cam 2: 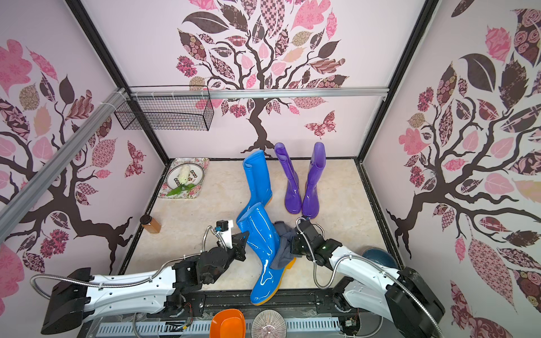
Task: Wipe the rubber boots with a cloth
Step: Wipe the dirt off the rubber boot.
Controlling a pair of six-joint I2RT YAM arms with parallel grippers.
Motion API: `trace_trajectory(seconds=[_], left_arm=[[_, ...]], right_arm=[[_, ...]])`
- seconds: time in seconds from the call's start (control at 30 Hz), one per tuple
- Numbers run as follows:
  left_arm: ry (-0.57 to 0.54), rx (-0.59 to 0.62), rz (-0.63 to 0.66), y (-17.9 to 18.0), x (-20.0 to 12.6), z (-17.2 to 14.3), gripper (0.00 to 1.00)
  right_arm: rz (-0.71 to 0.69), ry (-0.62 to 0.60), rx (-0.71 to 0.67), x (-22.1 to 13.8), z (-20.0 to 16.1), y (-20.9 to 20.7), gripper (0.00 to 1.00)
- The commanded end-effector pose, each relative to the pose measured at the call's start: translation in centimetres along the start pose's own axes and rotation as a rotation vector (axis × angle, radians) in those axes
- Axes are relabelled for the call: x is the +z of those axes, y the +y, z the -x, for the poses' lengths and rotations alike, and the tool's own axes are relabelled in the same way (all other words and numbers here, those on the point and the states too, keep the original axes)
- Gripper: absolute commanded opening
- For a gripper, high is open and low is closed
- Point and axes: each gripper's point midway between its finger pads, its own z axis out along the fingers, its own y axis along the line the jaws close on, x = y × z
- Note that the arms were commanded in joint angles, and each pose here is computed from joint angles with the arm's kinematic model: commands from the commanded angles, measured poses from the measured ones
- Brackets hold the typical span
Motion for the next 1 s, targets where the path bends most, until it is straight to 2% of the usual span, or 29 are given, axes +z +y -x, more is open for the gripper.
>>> trace_trajectory(seconds=[0.0, 0.03, 0.1, 0.17, 0.27, 0.4, 0.5, 0.67, 0.8, 0.97], left_arm=[[-0.033, -0.009, -0.002, -0.2, -0.1, 0.9, 0.00], [-0.034, -0.010, -0.002, -0.2, -0.1, 0.9, 0.00], [-0.033, -0.011, -0.005, -0.3, 0.0, 0.8, 0.00], [-0.030, -0.012, -0.004, -0.3, 0.1, 0.6, 0.00], [-0.030, -0.011, -0.002, -0.3, 0.3, 0.4, 0.00], [-0.035, -0.009, 0.002, -0.3, 0.3, 0.5, 0.00], [-0.035, -0.003, 0.005, -0.3, 0.3, 0.5, 0.00], [-0.032, 0.001, -0.002, -0.4, 0.3, 0.6, 0.00], [-0.034, 0.000, 0.003, -0.2, 0.2, 0.5, 0.00], [-0.038, -0.002, -0.001, -0.4, 0.3, 0.7, 0.00]], right_arm=[[-0.107, 0.030, -0.013, 0.8, -1.0, -2.3, 0.00], [-0.179, 0.052, -0.025, 0.7, -1.0, -3.2, 0.00], [-0.227, 0.106, -0.075, -0.1, -0.6, -2.8, 0.00], [-0.105, 0.091, -0.104, -1.4, 0.2, 0.4, 0.00], [0.109, 0.018, -0.078, -4.4, 1.6, 4.7, 0.00], [0.244, 0.051, -0.045, -5.2, 0.4, 6.5, 0.00], [0.190, 0.054, -0.008, -2.8, -1.3, 3.9, 0.00], [0.049, 0.091, 0.094, -0.5, -1.6, -1.3, 0.00], [0.013, 0.072, 0.089, -0.6, -1.3, -2.1, 0.00], [0.000, 0.108, 0.035, -1.2, -0.7, -1.4, 0.00]])
